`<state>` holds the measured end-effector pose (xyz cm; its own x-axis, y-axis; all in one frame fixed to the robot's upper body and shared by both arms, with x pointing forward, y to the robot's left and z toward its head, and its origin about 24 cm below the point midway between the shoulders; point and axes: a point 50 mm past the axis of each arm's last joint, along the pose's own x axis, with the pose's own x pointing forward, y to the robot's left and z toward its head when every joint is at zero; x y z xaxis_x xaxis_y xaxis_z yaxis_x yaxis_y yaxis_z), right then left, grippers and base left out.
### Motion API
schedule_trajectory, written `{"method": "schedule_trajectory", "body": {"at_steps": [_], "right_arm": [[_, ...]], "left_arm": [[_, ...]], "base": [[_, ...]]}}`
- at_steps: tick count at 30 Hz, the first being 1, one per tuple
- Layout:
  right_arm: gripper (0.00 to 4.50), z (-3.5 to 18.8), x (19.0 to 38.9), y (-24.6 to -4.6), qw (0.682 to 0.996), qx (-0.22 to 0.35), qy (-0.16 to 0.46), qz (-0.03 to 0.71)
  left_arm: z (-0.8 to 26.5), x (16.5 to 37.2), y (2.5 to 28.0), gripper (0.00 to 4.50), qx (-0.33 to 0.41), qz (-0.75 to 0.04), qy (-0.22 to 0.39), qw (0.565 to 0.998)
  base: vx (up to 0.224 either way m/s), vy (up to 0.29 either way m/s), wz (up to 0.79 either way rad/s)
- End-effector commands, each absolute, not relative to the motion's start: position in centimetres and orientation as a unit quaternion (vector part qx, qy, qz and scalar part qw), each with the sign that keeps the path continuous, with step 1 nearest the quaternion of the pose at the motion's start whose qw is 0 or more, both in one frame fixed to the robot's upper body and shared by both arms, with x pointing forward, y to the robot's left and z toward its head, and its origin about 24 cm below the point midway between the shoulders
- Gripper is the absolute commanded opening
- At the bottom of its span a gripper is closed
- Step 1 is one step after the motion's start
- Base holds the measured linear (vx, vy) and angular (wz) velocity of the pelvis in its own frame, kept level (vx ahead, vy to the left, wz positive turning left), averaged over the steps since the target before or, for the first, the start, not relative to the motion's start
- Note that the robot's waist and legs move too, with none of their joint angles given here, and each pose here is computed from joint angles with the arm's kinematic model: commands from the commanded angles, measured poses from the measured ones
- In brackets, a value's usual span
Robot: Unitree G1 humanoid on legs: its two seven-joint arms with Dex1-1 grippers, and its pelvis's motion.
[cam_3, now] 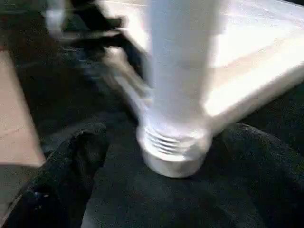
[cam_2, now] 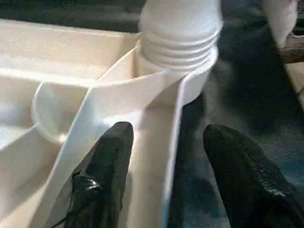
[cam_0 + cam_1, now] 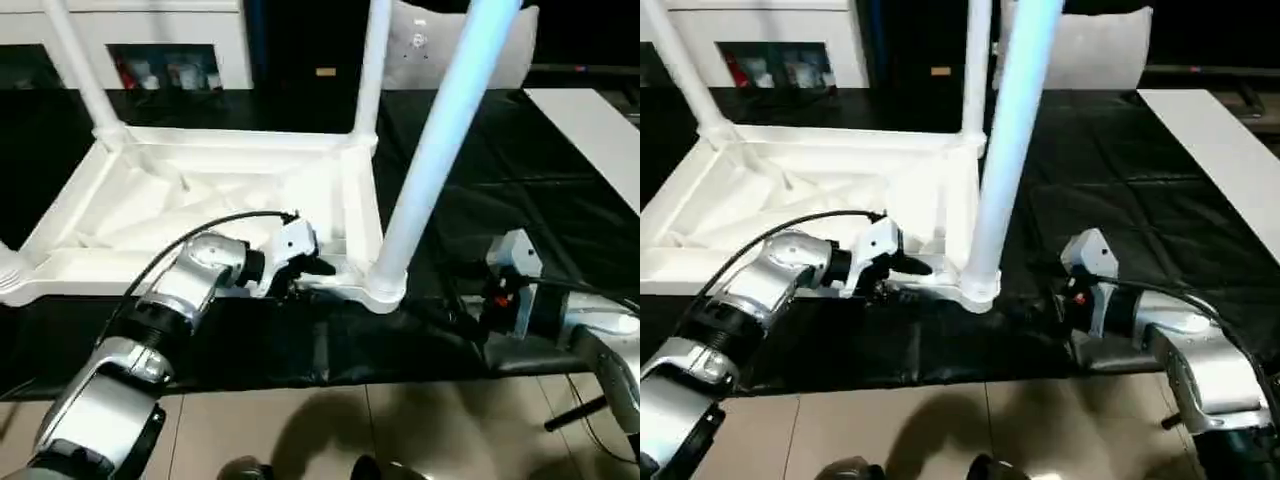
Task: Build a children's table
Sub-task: Rotate table base, then rotate leg to tighten
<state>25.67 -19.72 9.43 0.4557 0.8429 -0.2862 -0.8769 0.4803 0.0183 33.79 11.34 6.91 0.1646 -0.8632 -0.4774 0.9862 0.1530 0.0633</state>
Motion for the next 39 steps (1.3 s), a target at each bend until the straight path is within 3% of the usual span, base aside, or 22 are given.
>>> {"method": "schedule_trajectory", "body": {"at_steps": [1,14,15,19,27,39], "right_arm": [[4.50,9.6,25.4,-19.6,0.844,-0.066,0.134,0.515],[4.50,9.7,25.3,-19.4,0.840,-0.065,0.140,0.520],[4.50,9.7,25.3,-19.4,0.839,-0.063,0.140,0.521],[4.50,9.6,25.2,-19.3,0.838,-0.061,0.142,0.523],[4.50,9.7,25.3,-19.4,0.838,-0.063,0.141,0.524],[4.50,10.1,25.9,-18.5,0.834,-0.075,0.138,0.529]], "left_arm": [[7.3,34.1,11.0,2.34,0.191,-0.626,0.163,0.738],[6.9,34.2,10.7,1.39,0.188,-0.642,0.180,0.721],[6.9,34.2,10.7,1.15,0.187,-0.644,0.184,0.719],[6.7,34.1,10.8,0.94,0.191,-0.650,0.194,0.710],[6.4,34.0,10.8,0.09,0.209,-0.659,0.200,0.694],[6.1,33.5,10.7,0.04,0.267,-0.683,0.210,0.647]], "base": [[0.000,0.000,0.00],[0.000,0.000,0.00],[0.000,0.000,0.00],[0.000,0.000,0.00],[0.000,0.000,0.00],[0.000,0.000,0.00]]}}
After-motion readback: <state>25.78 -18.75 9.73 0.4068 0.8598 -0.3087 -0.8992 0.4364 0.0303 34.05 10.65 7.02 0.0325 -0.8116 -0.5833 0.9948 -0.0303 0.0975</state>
